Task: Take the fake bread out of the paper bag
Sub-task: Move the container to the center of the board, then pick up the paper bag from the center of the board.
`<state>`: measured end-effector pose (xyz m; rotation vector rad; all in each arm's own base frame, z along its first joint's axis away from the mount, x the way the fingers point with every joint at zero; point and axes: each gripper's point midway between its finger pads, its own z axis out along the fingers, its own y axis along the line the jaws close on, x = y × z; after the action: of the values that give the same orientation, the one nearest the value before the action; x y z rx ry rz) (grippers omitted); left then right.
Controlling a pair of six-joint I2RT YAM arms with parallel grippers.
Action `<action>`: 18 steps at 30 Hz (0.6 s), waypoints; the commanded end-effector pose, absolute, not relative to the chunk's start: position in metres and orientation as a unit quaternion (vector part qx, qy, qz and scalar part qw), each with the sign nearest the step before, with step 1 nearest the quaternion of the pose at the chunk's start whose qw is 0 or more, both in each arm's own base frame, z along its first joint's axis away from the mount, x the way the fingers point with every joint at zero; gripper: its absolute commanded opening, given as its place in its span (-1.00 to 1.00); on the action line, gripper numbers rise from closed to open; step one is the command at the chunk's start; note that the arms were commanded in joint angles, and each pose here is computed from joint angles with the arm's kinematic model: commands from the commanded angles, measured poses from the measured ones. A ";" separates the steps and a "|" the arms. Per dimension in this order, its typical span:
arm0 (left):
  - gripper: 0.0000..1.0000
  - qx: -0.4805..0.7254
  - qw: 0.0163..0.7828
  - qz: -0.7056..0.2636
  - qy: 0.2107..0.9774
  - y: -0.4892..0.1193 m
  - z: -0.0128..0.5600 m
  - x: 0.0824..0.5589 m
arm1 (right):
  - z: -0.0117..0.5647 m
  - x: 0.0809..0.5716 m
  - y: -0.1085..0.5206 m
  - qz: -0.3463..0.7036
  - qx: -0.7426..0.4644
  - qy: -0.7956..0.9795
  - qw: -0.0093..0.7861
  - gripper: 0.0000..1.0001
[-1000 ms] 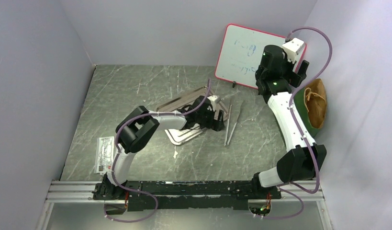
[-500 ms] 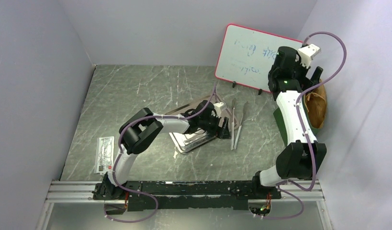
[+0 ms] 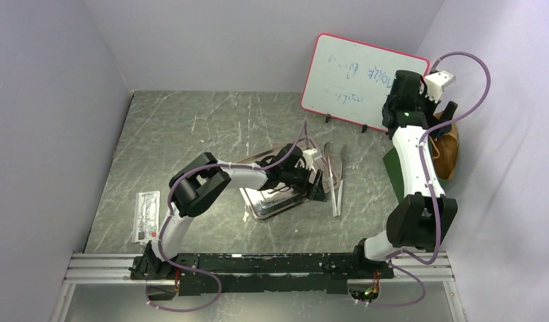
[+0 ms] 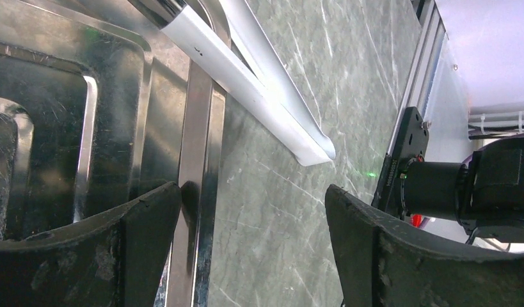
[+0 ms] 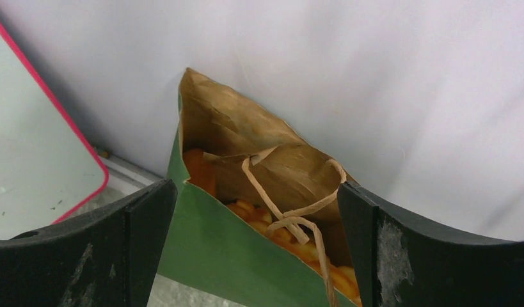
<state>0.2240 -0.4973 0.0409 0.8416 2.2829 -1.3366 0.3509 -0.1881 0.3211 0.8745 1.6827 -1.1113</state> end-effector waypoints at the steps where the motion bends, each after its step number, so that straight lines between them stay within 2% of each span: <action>1: 0.59 0.298 0.095 -0.447 0.838 -0.478 -0.005 0.187 | 0.304 0.346 -0.196 -0.434 0.369 0.698 0.435 0.99; 8: 0.79 0.278 0.140 -0.423 0.851 -0.471 0.012 0.204 | 0.277 0.350 -0.200 -0.408 0.376 0.723 0.412 0.99; 9: 0.99 0.272 0.148 -0.417 0.855 -0.469 0.015 0.208 | 0.271 0.351 -0.199 -0.401 0.374 0.730 0.408 0.99; 18: 0.97 0.218 0.239 -0.391 0.862 -0.451 0.063 0.245 | 0.231 0.345 -0.200 -0.367 0.379 0.761 0.377 0.99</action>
<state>0.2283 -0.4680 0.0458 0.7048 2.3616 -1.1829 0.3511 -0.2001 0.2505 0.9460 1.8898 -0.9804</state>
